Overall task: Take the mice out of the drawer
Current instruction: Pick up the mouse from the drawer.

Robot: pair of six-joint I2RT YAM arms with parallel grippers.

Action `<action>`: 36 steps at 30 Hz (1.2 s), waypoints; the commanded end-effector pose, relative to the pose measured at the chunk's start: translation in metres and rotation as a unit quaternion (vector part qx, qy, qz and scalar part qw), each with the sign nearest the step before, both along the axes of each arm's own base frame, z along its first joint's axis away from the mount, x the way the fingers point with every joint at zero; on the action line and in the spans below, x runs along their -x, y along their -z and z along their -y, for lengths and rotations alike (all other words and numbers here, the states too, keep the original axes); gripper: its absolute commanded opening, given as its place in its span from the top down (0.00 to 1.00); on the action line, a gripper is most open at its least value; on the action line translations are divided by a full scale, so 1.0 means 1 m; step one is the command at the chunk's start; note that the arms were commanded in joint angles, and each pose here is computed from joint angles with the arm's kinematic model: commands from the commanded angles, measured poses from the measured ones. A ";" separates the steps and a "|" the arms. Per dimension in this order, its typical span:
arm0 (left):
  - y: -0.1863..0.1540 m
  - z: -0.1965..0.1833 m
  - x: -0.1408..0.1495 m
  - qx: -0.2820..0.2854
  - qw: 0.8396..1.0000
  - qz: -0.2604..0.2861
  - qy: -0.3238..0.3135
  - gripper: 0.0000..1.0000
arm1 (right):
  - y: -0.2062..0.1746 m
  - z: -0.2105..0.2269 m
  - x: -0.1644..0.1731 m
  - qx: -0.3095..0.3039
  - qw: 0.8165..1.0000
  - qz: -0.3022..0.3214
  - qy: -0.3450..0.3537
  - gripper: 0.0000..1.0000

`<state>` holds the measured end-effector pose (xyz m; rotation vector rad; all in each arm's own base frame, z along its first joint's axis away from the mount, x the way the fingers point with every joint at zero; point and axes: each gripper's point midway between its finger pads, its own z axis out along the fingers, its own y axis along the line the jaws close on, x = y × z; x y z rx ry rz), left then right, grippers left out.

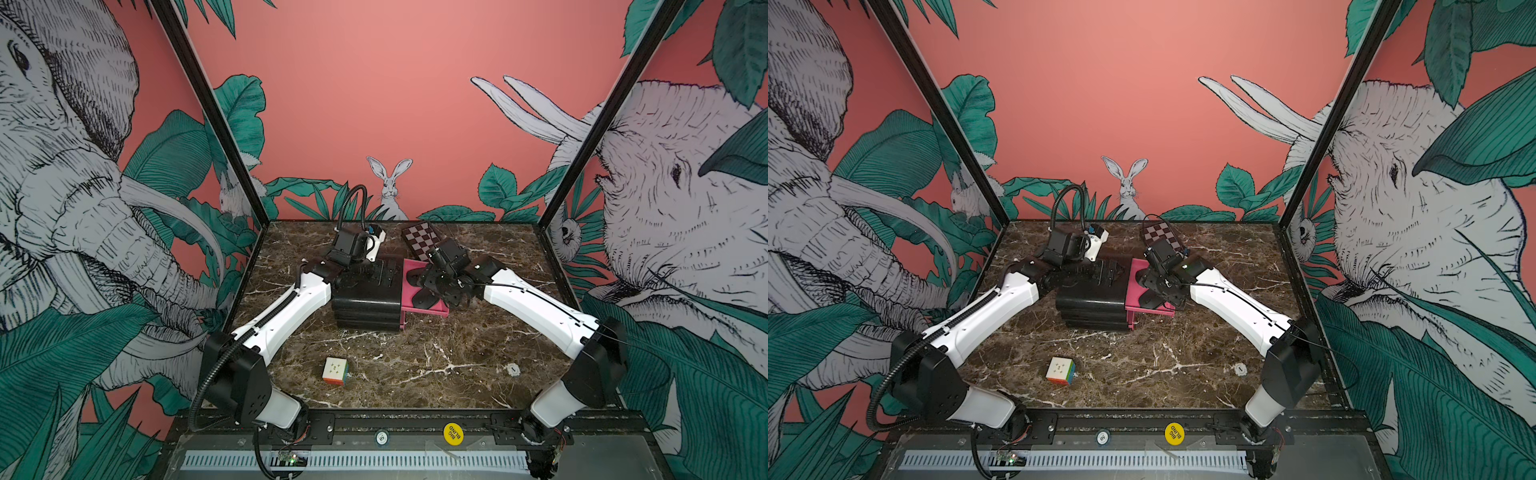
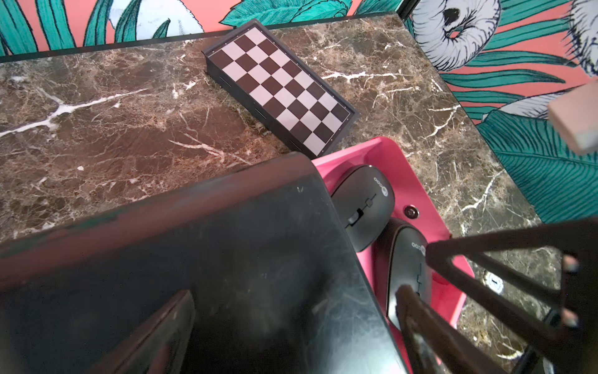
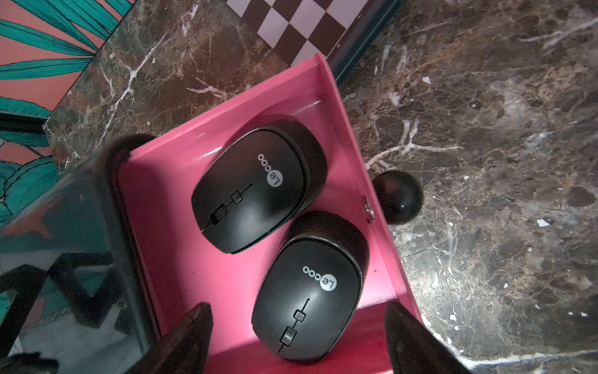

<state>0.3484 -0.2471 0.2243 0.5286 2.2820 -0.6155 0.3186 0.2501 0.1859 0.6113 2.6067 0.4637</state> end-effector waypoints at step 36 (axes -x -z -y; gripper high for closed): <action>0.021 -0.018 0.008 -0.041 0.999 -0.016 -0.016 0.01 | 0.056 -0.017 -0.009 0.050 0.997 -0.046 0.027 0.33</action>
